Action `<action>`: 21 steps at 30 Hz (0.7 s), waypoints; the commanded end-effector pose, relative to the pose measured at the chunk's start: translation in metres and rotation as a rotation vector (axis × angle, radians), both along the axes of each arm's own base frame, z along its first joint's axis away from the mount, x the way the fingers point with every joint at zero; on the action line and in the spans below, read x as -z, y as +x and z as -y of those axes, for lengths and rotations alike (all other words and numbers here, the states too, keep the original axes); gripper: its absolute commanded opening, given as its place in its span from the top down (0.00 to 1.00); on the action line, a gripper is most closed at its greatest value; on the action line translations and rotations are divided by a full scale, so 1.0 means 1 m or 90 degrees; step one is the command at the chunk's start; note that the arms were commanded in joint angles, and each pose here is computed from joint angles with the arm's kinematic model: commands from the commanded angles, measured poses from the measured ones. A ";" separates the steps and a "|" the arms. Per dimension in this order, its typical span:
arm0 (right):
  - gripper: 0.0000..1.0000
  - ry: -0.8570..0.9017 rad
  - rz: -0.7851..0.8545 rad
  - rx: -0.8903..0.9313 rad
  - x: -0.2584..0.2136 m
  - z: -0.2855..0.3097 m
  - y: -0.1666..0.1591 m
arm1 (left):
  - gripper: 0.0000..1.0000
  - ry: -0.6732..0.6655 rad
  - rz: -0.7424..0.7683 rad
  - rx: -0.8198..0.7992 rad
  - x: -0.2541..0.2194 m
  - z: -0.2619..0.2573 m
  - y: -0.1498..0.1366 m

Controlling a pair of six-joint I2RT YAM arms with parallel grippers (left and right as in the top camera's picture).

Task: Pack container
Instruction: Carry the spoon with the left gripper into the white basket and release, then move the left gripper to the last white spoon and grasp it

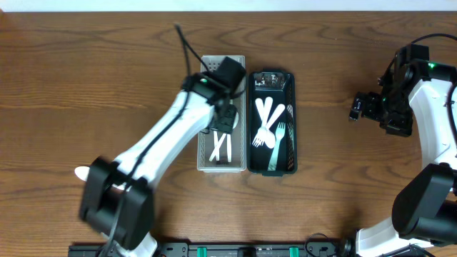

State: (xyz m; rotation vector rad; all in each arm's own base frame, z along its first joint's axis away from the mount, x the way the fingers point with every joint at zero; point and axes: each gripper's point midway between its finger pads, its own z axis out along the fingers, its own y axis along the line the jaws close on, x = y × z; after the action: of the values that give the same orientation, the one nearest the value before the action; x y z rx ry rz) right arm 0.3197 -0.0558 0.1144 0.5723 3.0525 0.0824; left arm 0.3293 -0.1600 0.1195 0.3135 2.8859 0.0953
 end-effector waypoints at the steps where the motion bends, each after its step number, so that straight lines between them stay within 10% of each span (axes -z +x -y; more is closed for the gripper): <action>1: 0.01 0.005 -0.002 -0.012 0.001 -0.004 -0.001 | 0.19 0.005 0.088 -0.061 -0.054 -0.042 0.004; 9: 0.01 0.005 -0.001 -0.012 0.001 -0.004 0.000 | 0.02 -0.058 0.140 -0.508 -0.101 -0.189 -0.021; 21: 0.01 0.005 0.000 -0.012 0.001 -0.004 0.000 | 0.02 -0.140 -0.019 -0.975 0.008 -0.307 -0.101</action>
State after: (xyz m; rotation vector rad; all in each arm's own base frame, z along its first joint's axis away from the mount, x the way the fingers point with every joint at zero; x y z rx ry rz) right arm 0.3198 -0.0558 0.1142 0.5722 3.0521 0.0830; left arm 0.2451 0.1492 0.1413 -1.6723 2.4107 0.0981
